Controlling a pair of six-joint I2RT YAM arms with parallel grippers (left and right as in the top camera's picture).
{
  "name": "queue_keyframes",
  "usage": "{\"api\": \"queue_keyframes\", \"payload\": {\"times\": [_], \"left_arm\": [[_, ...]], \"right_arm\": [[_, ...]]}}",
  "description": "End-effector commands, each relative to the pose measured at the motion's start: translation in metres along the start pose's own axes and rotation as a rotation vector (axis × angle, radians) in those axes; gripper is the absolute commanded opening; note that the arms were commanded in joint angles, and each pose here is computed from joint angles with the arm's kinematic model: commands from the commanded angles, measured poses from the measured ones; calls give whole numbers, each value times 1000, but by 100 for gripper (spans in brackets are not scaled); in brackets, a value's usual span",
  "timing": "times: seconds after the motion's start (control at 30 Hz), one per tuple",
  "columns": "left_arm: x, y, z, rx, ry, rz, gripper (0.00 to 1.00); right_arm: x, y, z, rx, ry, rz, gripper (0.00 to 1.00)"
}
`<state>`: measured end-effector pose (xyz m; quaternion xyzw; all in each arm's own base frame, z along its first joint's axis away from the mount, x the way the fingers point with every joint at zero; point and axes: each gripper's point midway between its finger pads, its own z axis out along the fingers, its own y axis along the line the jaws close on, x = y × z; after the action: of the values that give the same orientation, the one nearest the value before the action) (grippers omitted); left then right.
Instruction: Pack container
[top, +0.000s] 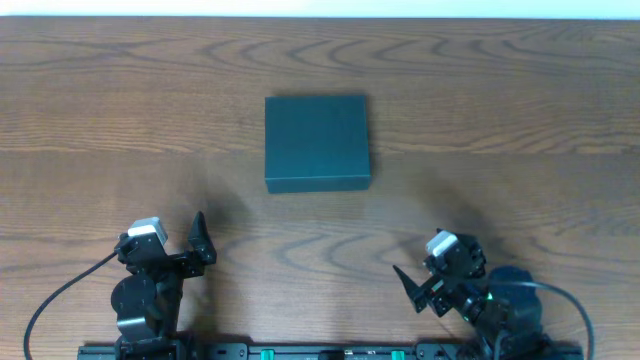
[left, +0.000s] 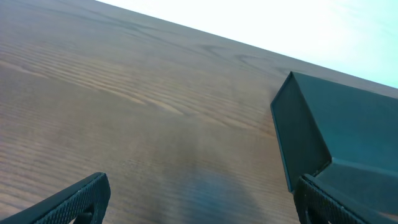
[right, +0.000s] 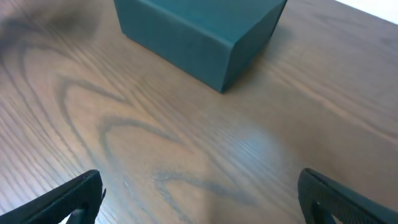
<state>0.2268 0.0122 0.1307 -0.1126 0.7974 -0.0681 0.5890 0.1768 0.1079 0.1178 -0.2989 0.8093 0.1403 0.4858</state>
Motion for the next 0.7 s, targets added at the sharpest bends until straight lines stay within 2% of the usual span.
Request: {"api": "queue_keyframes", "payload": {"times": [0.0,0.67], "left_arm": [[9,2,3,-3,19,-6,96],[9,2,3,-3,19,-6,95]], "right_arm": [[8,3,4,-5,-30,-24,99],[15,4,7,0,-44,-28,99]]}}
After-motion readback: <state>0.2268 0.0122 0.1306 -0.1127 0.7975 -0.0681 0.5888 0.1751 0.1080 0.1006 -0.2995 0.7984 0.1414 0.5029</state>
